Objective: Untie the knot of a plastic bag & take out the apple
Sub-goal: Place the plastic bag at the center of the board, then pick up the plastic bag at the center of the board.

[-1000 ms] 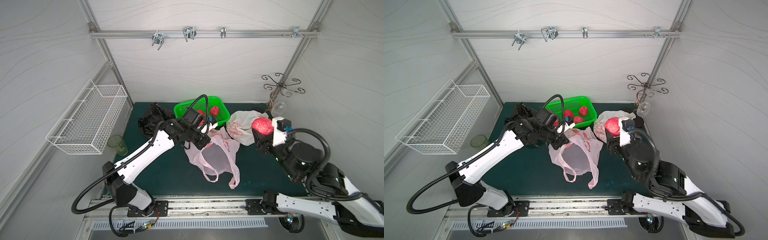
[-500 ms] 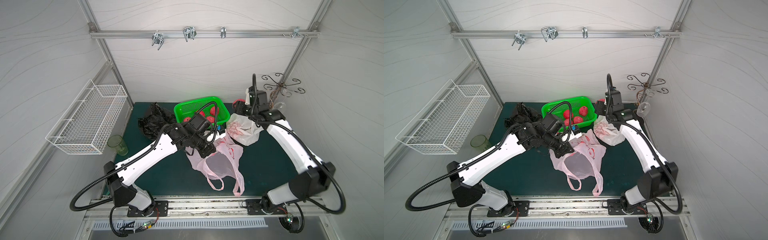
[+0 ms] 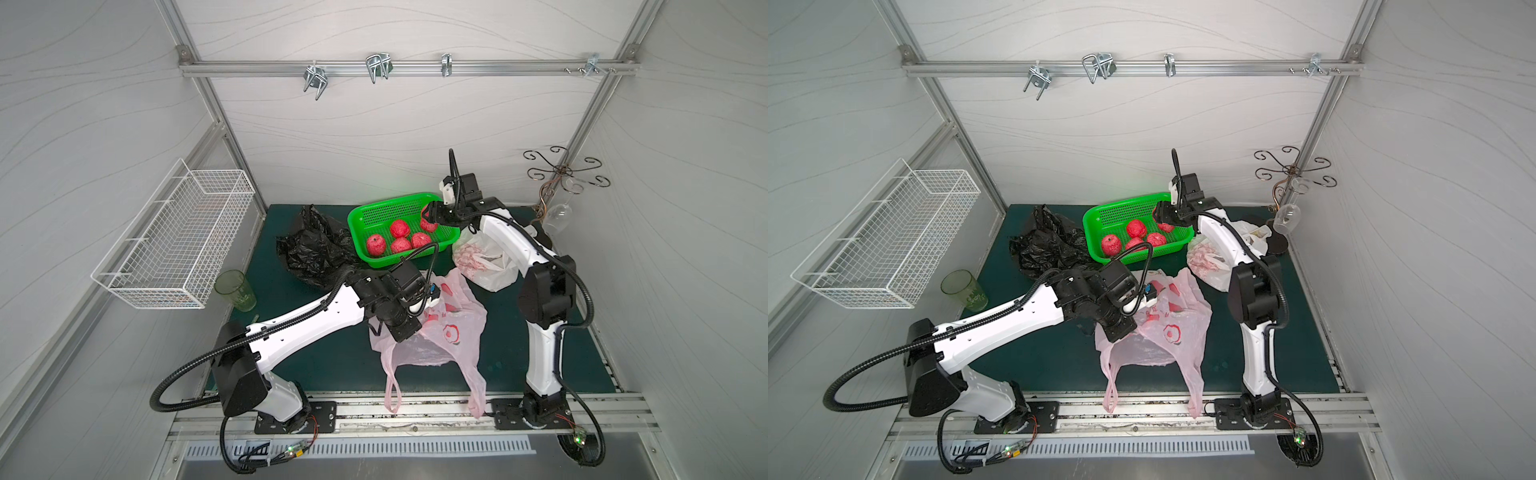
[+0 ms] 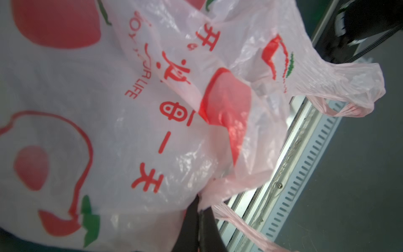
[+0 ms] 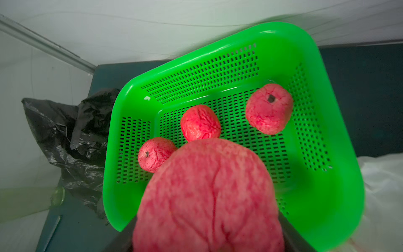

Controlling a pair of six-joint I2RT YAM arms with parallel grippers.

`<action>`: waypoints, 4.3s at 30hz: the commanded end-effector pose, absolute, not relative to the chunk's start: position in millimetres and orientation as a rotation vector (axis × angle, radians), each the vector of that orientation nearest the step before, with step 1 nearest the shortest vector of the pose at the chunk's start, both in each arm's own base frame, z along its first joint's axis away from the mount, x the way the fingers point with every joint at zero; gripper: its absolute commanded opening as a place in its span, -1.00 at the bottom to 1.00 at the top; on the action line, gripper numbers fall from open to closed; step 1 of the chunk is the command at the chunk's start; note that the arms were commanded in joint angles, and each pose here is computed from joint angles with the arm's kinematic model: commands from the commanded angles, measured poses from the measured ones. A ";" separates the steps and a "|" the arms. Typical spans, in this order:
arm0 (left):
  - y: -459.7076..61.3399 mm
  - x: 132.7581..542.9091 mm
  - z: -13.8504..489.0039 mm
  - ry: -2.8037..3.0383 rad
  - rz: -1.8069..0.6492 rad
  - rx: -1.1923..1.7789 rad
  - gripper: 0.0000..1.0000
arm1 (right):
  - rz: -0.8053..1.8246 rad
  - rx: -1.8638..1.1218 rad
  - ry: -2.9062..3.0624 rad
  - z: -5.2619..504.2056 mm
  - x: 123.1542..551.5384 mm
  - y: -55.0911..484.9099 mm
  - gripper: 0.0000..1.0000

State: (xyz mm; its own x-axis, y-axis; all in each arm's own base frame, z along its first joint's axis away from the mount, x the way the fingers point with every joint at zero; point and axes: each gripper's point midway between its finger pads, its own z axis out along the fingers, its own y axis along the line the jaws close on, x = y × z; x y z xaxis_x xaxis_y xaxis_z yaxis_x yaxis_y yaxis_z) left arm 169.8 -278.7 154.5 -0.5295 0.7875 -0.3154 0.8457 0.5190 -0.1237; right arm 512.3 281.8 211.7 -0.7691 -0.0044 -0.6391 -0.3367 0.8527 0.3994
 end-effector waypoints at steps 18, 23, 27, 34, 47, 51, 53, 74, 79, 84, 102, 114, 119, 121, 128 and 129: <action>-277.7 184.8 224.3 2.368 -0.805 1.026 0.01 | 0.534 -0.308 2.355 147.3 571.2 307.6 -0.91; -275.1 172.9 246.5 2.297 -0.891 1.032 0.12 | 0.538 -0.313 2.347 138.5 578.2 313.3 -0.62; -268.4 171.0 237.4 2.364 -0.854 1.041 0.09 | 0.530 -0.319 2.332 140.6 585.1 317.3 -0.01; -262.4 171.6 227.6 2.389 -0.822 1.022 0.08 | 0.487 -0.342 2.296 151.6 588.3 320.9 0.95; -261.0 173.9 225.6 2.402 -0.815 0.993 0.06 | 0.501 -0.315 2.324 166.4 571.5 314.3 0.94; -261.2 180.6 223.1 2.403 -0.787 0.968 0.04 | 0.566 -0.297 2.369 179.1 534.1 307.6 0.87; -262.9 188.7 222.7 2.401 -0.771 0.932 0.04 | 0.562 -0.297 2.364 188.0 500.4 297.7 0.86; -315.7 255.2 142.0 2.477 -0.945 0.465 -0.06 | 0.736 -0.367 2.463 121.2 242.2 254.0 0.50; -300.6 258.4 92.4 2.568 -0.847 0.388 -0.07 | 0.652 -0.350 2.570 83.2 239.1 246.6 0.60; -287.5 256.9 61.1 2.607 -0.789 0.318 -0.08 | 0.529 -0.311 2.628 61.4 240.5 231.5 0.77; -273.6 247.2 110.6 2.524 -0.792 0.354 -0.07 | 0.477 -0.312 2.616 87.6 235.3 208.8 0.92; -205.7 281.1 117.9 2.480 -0.732 0.039 0.16 | 0.603 -0.195 2.568 113.7 245.1 181.5 0.98; -184.1 293.8 105.1 2.457 -0.700 -0.081 0.18 | 0.640 -0.185 2.592 102.6 247.0 188.9 0.98; -186.1 295.6 102.3 2.461 -0.705 -0.076 0.18 | 0.647 -0.181 2.600 98.4 249.5 191.8 0.98; -202.9 298.3 86.9 2.495 -0.803 -0.063 0.16 | 0.658 -0.210 2.655 76.1 264.9 207.6 0.98; -204.8 298.2 83.7 2.500 -0.817 -0.067 0.15 | 0.671 -0.212 2.658 73.3 265.8 210.1 0.98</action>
State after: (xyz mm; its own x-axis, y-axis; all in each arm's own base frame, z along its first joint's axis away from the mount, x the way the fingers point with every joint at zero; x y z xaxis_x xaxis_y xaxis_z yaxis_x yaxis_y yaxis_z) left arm 284.5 -191.8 71.7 -0.8887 -0.1613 -0.4291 0.0860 0.8608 -0.5016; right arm 255.1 197.1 66.2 -0.9237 -0.0448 -0.3806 -0.2040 0.8983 0.3892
